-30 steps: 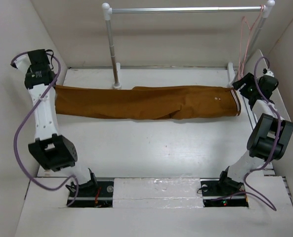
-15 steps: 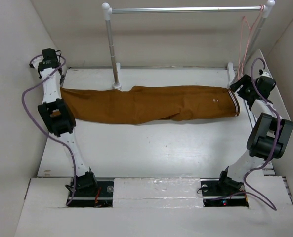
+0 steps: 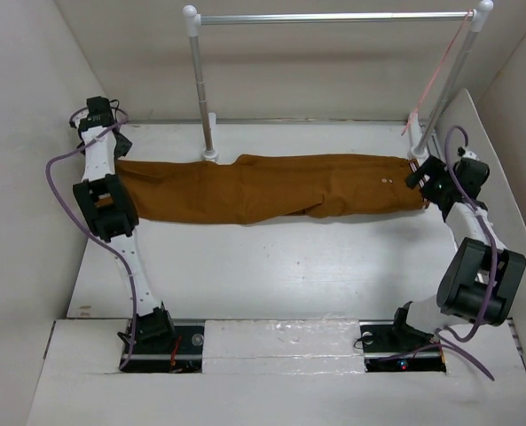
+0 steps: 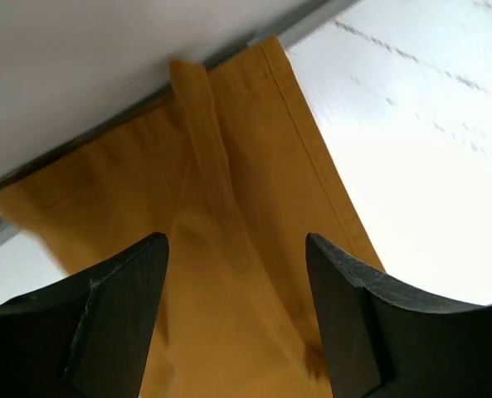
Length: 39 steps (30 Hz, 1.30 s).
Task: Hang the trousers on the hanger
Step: Fold the trousers at the center of the board.
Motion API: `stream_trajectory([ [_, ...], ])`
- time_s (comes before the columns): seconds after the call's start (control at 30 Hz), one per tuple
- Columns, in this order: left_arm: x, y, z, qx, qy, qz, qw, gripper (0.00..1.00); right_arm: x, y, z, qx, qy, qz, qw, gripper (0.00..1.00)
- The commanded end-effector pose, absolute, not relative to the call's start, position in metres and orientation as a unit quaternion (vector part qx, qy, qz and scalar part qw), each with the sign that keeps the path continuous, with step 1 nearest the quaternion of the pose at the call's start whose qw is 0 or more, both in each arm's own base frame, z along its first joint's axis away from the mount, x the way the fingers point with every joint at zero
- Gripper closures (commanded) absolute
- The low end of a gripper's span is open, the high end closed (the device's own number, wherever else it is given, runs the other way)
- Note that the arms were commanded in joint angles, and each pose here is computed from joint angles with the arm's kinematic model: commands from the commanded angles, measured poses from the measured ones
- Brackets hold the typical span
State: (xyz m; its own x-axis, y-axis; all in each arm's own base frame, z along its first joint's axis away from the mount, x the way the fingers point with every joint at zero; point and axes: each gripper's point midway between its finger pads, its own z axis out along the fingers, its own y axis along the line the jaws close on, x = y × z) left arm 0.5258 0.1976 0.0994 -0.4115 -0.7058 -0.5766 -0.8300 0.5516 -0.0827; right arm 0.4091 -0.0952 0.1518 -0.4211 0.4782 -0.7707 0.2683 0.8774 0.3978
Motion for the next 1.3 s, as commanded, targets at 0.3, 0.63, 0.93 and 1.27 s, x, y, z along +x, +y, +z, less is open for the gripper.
stream_trajectory([
  [0.3, 0.476, 0.056, 0.138, -0.365, 0.862, 0.016, 0.352, 0.4, 0.404, -0.077, 0.059, 0.359, 0.808, 0.208, 0.418, 0.22],
  [0.63, 0.487, 0.069, 0.045, -0.396, 0.886, -0.003, 0.242, 0.42, 0.408, -0.076, 0.052, 0.39, 0.806, 0.179, 0.407, 1.0],
  [0.93, 0.472, 0.107, 0.024, -0.434, 0.875, 0.041, 0.21, 0.42, 0.31, -0.132, 0.055, 0.422, 0.816, 0.077, 0.387, 1.0],
  [1.27, 0.442, 0.105, 0.057, -0.439, 0.865, 0.044, 0.24, 0.42, 0.208, -0.186, 0.064, 0.479, 0.797, -0.026, 0.368, 1.0],
])
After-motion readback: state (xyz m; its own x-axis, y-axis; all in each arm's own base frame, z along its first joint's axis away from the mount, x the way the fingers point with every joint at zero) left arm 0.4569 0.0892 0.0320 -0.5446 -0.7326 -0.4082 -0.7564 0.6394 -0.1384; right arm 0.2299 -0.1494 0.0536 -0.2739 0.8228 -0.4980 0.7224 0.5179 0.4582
